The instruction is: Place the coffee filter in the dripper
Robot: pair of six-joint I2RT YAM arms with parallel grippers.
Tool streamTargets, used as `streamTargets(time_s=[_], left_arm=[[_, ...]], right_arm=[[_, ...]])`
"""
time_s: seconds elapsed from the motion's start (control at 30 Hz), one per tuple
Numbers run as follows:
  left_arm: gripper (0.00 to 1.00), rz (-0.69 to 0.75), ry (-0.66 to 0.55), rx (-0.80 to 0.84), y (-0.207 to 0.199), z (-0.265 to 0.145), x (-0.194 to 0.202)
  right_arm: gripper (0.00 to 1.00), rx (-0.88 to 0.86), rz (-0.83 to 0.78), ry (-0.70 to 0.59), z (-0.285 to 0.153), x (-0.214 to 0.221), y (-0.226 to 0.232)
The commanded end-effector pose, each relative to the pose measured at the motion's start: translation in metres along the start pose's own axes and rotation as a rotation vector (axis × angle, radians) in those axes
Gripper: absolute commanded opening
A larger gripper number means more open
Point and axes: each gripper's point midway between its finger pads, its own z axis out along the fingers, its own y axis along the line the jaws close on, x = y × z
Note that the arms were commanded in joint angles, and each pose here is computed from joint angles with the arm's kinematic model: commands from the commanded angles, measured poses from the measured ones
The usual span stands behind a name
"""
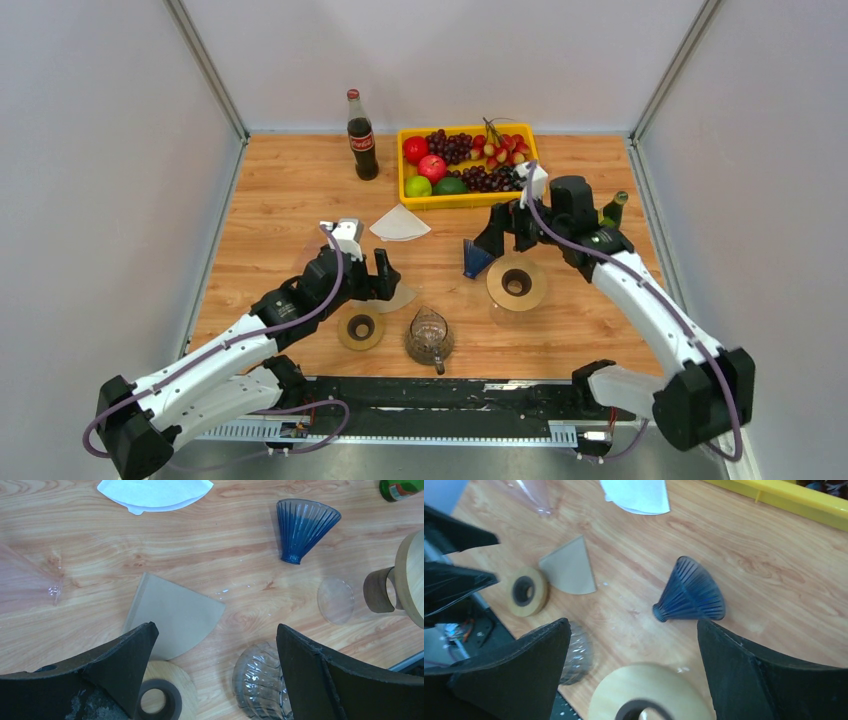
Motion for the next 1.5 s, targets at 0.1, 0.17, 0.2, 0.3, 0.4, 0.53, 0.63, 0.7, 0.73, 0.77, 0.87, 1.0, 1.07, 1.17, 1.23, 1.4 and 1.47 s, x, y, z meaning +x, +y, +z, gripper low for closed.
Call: streamTargets(time_s=[0.1,0.17,0.2,0.3,0.4,0.53,0.63,0.7,0.73,0.77,0.87,1.0,1.07,1.17,1.23,1.4,1.47], left_arm=[[1.0,-0.006,0.016,0.034,-0.003,-0.006,0.006],[1.0,-0.003,0.018,0.015,0.002,-0.009,0.008],[1.0,-0.001,0.015,0.011,0.004,-0.011,0.008],[1.0,-0.005,0.001,0.024,0.005,-0.016,0.008],[1.0,-0.025,-0.022,0.029,0.006,-0.019,0.007],[1.0,-0.035,-0.036,0.033,0.008,-0.021,0.007],[1.0,-0.04,-0.037,0.034,0.008,-0.022,0.007],[1.0,-0.043,-0.035,0.033,0.008,-0.022,0.007],[1.0,-0.044,-0.035,0.033,0.008,-0.022,0.007],[1.0,-0.044,-0.033,0.032,0.008,-0.022,0.008],[1.0,-0.044,-0.033,0.028,0.009,-0.022,0.008],[1.0,-0.045,-0.033,0.025,0.01,-0.023,0.008],[1.0,-0.045,-0.034,0.024,0.01,-0.023,0.008],[1.0,-0.05,-0.043,0.016,0.012,-0.024,0.007],[1.0,-0.055,-0.049,0.013,0.013,-0.025,0.006],[1.0,-0.063,-0.066,0.014,0.014,-0.028,0.004],[1.0,-0.064,-0.067,0.012,0.015,-0.028,0.004]], right_arm=[[0.98,-0.012,-0.174,0.072,0.056,-0.02,-0.029],[0.98,-0.024,-0.165,0.106,0.069,-0.016,-0.035],[0.97,-0.026,-0.157,0.118,0.075,-0.016,-0.037],[0.94,-0.046,-0.128,0.17,0.091,-0.004,-0.042],[0.91,-0.048,-0.097,0.219,0.1,0.009,-0.048],[0.84,-0.045,-0.059,0.284,0.111,0.027,-0.055],[0.8,-0.036,-0.028,0.335,0.117,0.041,-0.06],[0.77,-0.041,-0.005,0.373,0.121,0.051,-0.061],[0.76,-0.045,0.002,0.387,0.122,0.055,-0.06],[0.76,-0.046,0.004,0.397,0.124,0.058,-0.059],[0.73,-0.047,0.001,0.426,0.128,0.068,-0.055],[0.63,-0.038,0.016,0.453,0.132,0.078,-0.054],[0.59,-0.028,0.019,0.462,0.134,0.081,-0.055],[0.49,-0.018,0.023,0.467,0.134,0.083,-0.055],[0.43,-0.018,0.027,0.468,0.135,0.083,-0.053],[0.32,-0.018,0.029,0.467,0.135,0.082,-0.051],[0.24,-0.022,0.024,0.458,0.135,0.078,-0.048]])
